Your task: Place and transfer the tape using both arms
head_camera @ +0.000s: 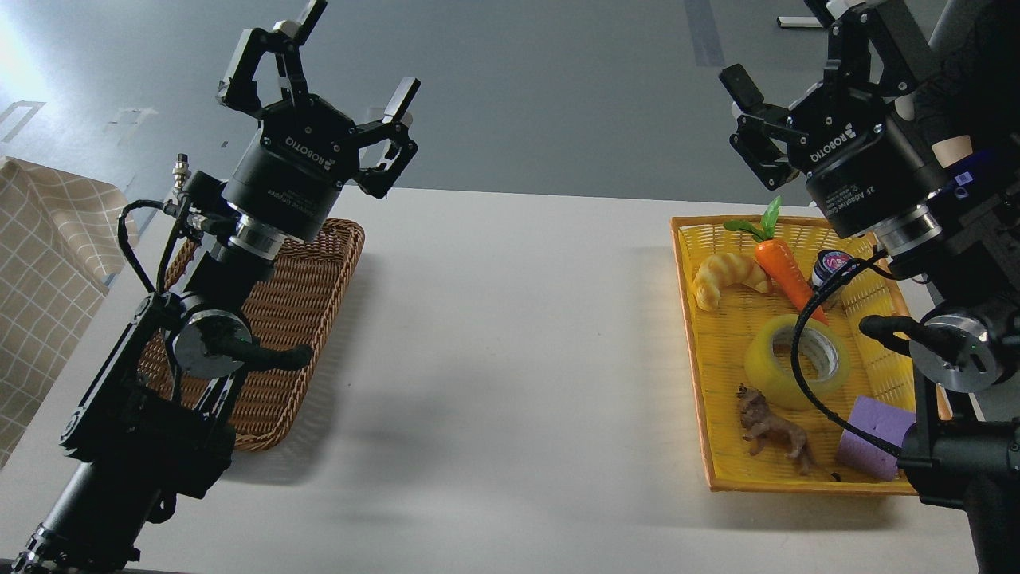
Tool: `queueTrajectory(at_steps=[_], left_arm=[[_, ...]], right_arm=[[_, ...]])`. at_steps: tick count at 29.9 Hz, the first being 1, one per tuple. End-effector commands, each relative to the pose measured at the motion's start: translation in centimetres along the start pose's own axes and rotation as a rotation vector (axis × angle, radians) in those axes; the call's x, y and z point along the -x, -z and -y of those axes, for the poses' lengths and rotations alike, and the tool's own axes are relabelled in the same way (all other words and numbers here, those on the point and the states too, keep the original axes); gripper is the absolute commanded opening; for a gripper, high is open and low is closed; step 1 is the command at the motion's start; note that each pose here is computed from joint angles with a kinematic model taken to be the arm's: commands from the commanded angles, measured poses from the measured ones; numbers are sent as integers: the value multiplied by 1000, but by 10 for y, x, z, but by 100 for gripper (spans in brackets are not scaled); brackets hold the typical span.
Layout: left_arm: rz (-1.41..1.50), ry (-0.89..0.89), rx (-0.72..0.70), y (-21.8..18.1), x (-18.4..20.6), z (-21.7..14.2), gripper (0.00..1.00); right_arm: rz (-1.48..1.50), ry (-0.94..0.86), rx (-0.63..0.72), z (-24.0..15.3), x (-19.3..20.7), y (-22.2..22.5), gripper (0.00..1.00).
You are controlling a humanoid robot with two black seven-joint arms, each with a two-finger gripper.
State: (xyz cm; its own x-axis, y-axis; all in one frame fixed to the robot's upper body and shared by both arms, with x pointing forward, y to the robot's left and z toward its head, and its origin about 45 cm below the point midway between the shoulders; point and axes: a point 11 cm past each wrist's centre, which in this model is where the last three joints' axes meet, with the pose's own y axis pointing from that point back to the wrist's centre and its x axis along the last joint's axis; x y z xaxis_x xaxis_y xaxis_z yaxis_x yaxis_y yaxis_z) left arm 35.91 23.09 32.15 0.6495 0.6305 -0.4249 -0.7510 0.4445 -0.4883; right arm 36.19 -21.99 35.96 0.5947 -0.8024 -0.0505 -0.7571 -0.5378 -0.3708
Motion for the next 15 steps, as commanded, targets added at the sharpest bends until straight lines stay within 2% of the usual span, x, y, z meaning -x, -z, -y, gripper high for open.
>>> queueTrajectory(at_steps=[1, 15], left_arm=[[-5, -7, -5, 3, 0, -6, 100], [-6, -12, -6, 3, 0, -7, 100]], right_arm=[[-1, -1, -2, 1, 0, 1, 99], [1, 3, 0, 1, 3, 0, 99]])
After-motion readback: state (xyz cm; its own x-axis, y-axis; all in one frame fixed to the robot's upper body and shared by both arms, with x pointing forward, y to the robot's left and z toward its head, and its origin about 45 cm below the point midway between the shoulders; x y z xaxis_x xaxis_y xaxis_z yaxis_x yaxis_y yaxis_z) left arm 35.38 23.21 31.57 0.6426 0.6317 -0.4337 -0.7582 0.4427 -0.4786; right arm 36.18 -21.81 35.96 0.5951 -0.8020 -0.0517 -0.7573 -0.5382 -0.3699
